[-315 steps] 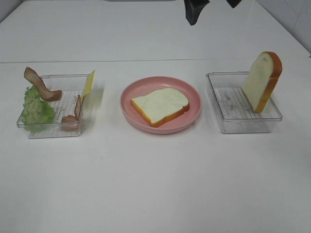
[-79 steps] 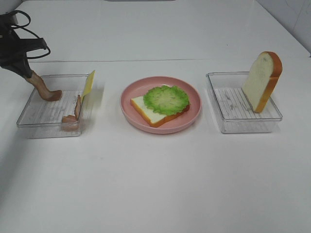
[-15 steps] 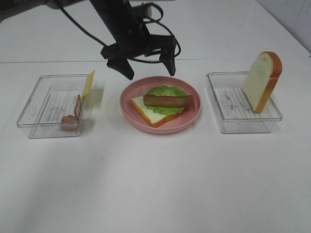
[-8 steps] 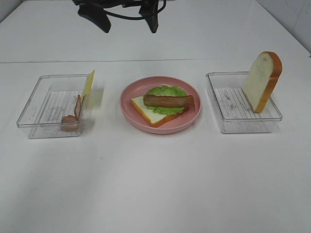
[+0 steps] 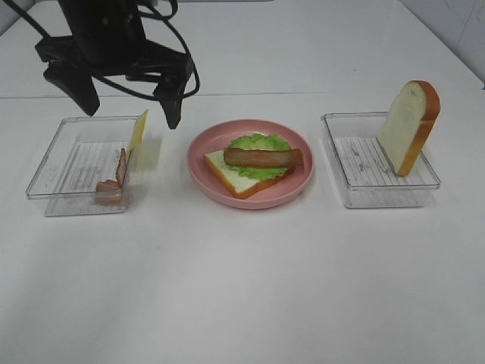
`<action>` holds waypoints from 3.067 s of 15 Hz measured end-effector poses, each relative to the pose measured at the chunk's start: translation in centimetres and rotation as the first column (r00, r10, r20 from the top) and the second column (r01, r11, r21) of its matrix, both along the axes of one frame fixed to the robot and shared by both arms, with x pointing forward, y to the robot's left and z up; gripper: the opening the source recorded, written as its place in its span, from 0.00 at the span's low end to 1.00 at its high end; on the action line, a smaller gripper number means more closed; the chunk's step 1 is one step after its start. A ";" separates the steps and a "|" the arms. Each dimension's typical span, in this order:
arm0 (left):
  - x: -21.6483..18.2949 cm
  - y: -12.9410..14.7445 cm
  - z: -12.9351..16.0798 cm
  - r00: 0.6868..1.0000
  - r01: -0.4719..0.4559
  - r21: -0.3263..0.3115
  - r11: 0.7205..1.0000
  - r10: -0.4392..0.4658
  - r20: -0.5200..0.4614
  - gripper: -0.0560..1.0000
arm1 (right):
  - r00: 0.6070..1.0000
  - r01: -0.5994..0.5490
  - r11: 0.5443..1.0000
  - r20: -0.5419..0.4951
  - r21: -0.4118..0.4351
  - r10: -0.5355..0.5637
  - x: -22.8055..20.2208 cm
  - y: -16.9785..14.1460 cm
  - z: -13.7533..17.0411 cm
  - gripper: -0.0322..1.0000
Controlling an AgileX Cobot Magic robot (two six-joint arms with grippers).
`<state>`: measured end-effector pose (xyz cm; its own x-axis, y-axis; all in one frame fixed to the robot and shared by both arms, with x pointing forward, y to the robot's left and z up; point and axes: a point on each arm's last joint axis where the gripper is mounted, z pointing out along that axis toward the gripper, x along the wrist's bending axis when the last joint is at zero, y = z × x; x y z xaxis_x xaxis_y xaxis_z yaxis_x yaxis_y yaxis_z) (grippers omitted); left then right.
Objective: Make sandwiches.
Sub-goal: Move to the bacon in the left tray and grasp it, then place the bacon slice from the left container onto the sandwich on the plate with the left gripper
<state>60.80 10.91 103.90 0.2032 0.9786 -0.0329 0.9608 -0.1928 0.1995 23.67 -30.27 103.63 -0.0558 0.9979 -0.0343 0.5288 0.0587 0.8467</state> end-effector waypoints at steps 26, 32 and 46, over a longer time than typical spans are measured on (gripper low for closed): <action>3.1 3.3 -10.3 0.965 -0.242 0.002 0.970 0.241 -0.100 0.80 | 1.000 0.000 1.000 0.000 0.000 0.000 0.0 0.0 0.0 0.82; 3.2 3.4 -10.3 0.954 -0.286 0.008 0.958 0.286 -0.095 0.25 | 1.000 0.000 1.000 0.000 0.000 0.000 0.0 0.0 0.0 0.82; 5.1 2.0 2.3 0.974 -0.195 -0.164 0.967 0.210 0.080 0.05 | 1.000 0.000 1.000 0.000 0.000 0.000 0.0 0.0 0.0 0.82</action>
<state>65.92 12.87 106.16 0.0113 0.9842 -0.1768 0.9514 0.0439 0.3048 23.67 -30.27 103.63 -0.0558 0.9979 -0.0343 0.5288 0.0587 0.8467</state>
